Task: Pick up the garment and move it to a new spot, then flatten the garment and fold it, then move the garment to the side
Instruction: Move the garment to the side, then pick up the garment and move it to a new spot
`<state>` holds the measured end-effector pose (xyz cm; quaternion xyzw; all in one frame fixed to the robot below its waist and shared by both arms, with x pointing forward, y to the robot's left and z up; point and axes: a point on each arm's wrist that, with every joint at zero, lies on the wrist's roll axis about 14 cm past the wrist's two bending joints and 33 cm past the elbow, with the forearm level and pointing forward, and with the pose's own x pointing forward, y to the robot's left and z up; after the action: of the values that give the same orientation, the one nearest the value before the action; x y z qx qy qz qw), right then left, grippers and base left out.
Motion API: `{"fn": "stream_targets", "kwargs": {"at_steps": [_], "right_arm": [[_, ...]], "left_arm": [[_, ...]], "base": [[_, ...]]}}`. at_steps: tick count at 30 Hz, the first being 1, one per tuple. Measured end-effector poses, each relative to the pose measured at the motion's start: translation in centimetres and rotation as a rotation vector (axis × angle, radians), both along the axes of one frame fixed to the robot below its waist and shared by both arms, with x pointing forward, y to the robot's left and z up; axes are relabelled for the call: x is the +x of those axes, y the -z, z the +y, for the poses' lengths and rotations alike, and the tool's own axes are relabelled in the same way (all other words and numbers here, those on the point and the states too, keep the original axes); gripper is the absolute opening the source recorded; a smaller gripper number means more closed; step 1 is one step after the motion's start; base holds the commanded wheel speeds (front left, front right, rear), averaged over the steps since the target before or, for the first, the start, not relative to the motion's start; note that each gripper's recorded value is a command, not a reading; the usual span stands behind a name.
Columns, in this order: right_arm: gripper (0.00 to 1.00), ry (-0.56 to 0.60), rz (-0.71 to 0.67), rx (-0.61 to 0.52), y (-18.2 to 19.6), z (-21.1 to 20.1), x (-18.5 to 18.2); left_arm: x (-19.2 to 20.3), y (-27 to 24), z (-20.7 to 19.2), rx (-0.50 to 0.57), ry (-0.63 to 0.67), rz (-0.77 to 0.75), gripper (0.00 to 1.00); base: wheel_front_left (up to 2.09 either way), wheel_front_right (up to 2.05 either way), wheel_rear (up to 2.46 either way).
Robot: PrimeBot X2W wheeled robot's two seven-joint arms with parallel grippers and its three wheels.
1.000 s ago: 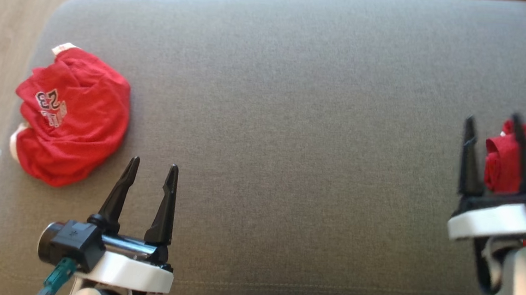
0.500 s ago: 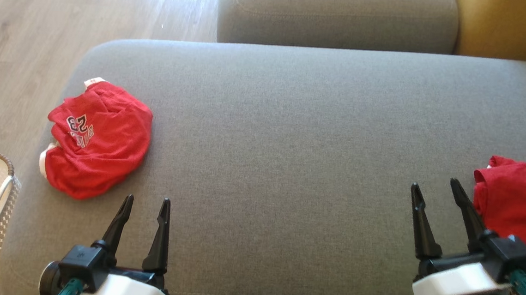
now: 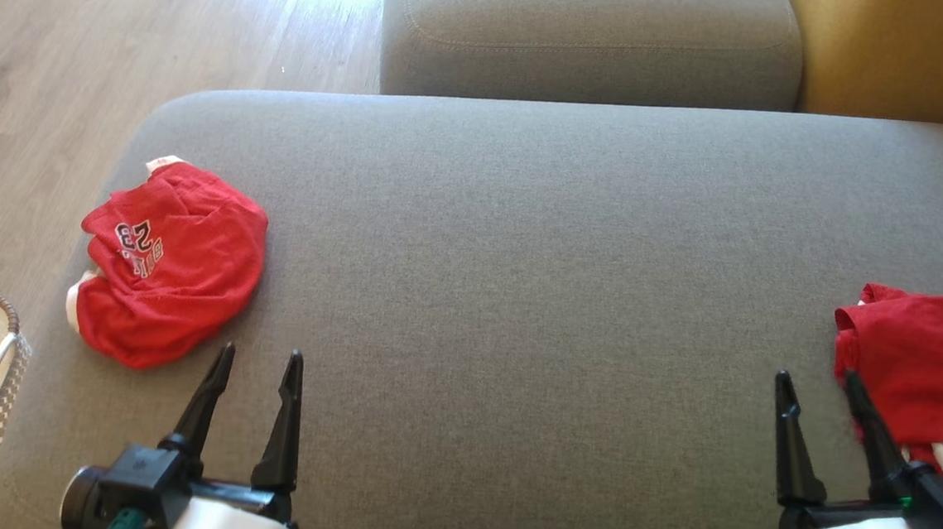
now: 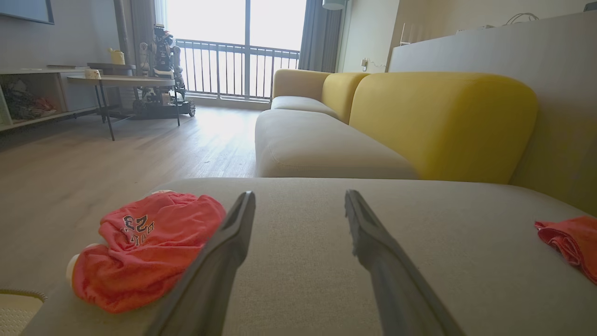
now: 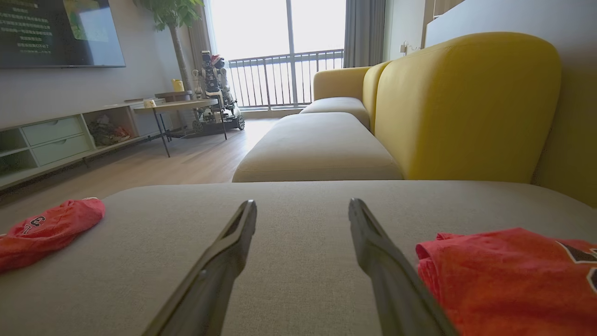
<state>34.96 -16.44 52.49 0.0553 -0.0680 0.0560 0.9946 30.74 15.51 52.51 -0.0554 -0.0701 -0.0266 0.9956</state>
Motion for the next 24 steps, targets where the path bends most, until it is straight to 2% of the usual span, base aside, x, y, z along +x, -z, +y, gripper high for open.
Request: {"fn": "stream_targets", "kwargs": {"at_steps": [16, 24], "right_arm": [[1.00, 0.006, 0.034, 0.029, 1.0, -0.2, 0.4], [1.00, -0.091, 0.059, 0.032, 1.7, 3.0, 1.5]], "left_arm": [[-0.8, 0.8, 0.4, 0.031, -0.012, 0.025, 1.00], [-1.8, 1.2, 2.7, 0.030, -0.107, 0.040, 1.00]], "base": [[0.00, 0.00, 0.00], [0.00, 0.00, 0.00]]}}
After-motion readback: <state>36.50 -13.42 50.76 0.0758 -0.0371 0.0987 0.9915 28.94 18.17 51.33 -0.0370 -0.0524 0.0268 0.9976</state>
